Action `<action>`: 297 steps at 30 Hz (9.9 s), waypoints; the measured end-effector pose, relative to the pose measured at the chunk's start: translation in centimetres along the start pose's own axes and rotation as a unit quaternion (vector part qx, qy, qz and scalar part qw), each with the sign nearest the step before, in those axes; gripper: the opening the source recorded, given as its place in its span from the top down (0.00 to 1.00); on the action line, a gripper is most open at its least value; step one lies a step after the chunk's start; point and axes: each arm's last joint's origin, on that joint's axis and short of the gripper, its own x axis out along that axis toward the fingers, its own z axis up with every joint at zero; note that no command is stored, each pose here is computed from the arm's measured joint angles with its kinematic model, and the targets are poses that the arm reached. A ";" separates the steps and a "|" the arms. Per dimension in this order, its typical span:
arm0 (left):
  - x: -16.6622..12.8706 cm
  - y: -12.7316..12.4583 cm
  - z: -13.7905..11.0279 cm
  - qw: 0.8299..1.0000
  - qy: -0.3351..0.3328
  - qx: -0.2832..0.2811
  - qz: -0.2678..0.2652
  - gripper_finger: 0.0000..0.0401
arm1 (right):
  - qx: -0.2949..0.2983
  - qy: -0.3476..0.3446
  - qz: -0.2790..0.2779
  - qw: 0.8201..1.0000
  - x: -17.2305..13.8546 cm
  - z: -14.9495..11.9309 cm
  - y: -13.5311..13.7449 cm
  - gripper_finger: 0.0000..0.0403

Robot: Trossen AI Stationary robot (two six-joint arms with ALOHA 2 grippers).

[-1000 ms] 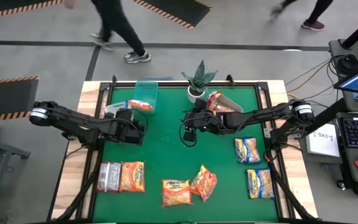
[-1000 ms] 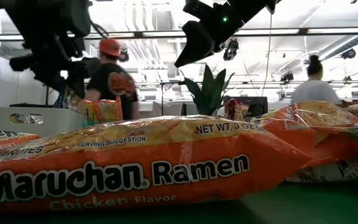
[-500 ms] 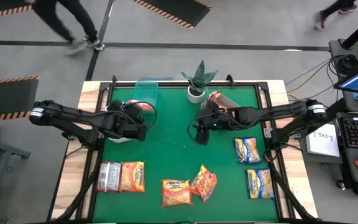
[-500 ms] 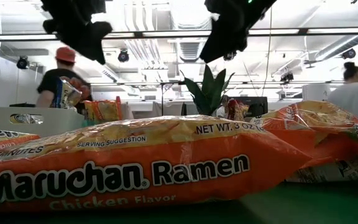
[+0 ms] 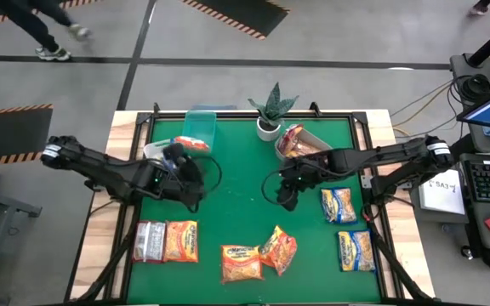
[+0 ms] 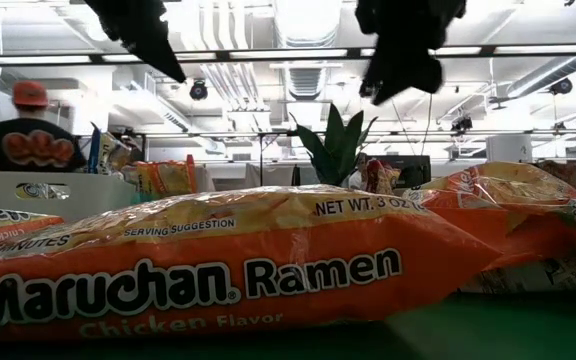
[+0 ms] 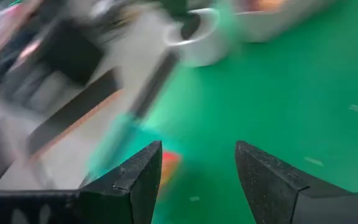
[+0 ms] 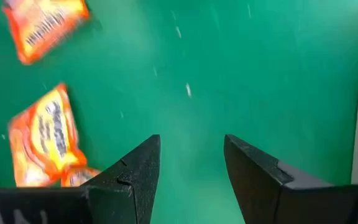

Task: Sort Maruchan noodles
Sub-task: Put the blue noodle pack into the white bin, then put the orange noodle pack into the green bin

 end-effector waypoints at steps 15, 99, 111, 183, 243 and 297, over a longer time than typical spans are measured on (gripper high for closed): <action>-0.7 -4.2 0.7 0.921 -0.195 0.190 -0.279 0.54 | 0.171 0.199 -0.141 0.954 2.0 -7.8 -2.2 0.59; 13.6 -10.3 -0.8 0.947 -0.124 -0.122 -0.270 0.54 | 0.032 -0.076 -0.025 0.996 9.0 -13.7 -4.3 0.98; 15.9 -8.5 -0.9 0.909 -0.058 -0.319 -0.264 0.54 | 0.024 -0.101 -0.049 0.993 9.3 -14.9 -5.6 0.98; 5.2 -0.7 5.2 0.924 -0.145 -0.170 -0.309 1.00 | -0.155 -0.356 0.088 0.917 -1.9 -11.0 -2.3 0.98; 9.3 13.1 -5.4 0.883 0.420 -0.208 0.010 1.00 | -0.178 -0.371 0.043 0.910 -2.0 -10.7 -2.4 0.98; -4.3 1.2 2.8 0.966 -0.093 -0.123 -0.207 0.80 | -0.030 -0.046 0.182 0.982 -0.9 -7.8 2.9 0.98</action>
